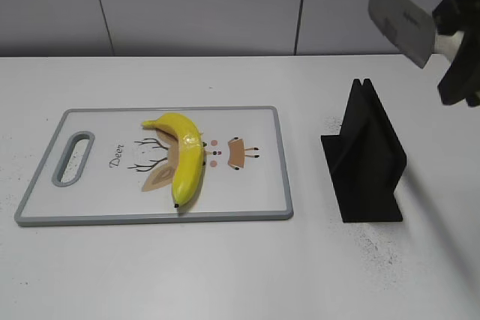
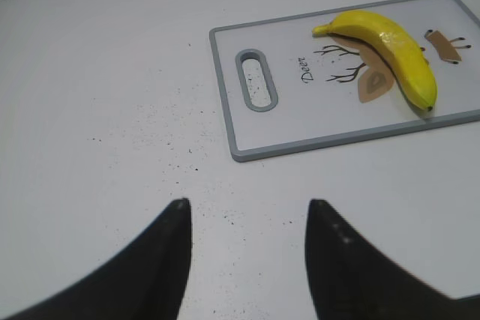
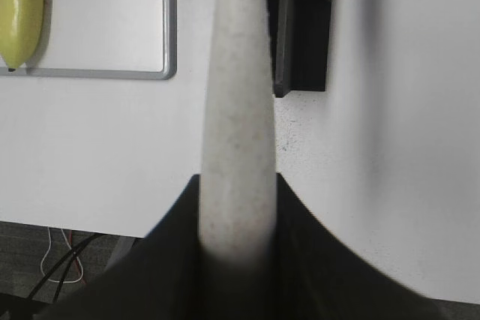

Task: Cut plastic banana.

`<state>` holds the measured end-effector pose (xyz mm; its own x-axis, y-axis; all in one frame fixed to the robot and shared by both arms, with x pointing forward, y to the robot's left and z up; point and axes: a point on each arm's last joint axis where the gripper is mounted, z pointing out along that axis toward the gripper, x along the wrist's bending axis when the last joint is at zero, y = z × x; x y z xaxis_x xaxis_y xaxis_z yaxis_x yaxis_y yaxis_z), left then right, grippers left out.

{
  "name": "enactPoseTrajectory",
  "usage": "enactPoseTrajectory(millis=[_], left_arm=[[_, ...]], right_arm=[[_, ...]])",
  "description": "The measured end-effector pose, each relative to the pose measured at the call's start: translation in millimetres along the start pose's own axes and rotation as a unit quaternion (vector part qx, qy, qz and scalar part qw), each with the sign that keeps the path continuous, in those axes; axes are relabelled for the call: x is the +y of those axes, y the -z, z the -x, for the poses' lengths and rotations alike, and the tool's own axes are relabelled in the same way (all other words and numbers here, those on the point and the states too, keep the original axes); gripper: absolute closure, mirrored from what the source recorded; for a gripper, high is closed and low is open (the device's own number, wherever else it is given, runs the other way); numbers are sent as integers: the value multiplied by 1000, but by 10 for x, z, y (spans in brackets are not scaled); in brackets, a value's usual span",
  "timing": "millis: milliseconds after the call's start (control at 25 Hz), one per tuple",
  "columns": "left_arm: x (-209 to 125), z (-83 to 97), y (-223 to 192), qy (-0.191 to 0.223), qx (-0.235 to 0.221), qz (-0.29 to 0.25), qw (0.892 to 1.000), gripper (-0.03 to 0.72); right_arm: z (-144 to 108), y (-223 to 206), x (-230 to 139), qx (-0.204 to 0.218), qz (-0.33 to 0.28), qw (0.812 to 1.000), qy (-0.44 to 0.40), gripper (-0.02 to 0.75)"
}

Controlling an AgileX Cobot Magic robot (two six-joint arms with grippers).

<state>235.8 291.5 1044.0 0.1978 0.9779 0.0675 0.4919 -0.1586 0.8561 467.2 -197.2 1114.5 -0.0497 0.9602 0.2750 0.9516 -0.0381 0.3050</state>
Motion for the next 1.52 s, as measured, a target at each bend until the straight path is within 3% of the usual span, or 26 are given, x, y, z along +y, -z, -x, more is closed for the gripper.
enactPoseTrajectory(millis=[240,480,640,760,880,1080,1360,1520], left_arm=[[0,0,0,0,0,0,1000,229],[19,-7,22,-2,4,5,1000,229],[76,-16,19,-3,3,-8,1000,229],[204,-41,-36,-25,-3,-38,999,230],[454,-81,-117,-63,-11,-55,996,230],[993,-118,-412,-147,-61,-63,985,230],[1725,-97,-1009,-305,-147,-75,938,230],[2055,3,-1435,-359,-188,-92,910,230]], right_arm=[[-51,355,152,-18,50,998,21,577],[-124,630,257,-8,100,994,37,577],[-131,664,267,-13,105,991,88,577],[-131,661,269,-22,103,980,170,577],[-135,607,303,-33,93,959,264,577],[-164,346,425,-36,50,899,433,577],[-310,-69,637,22,45,806,590,577],[-414,-312,816,59,44,782,619,577]])
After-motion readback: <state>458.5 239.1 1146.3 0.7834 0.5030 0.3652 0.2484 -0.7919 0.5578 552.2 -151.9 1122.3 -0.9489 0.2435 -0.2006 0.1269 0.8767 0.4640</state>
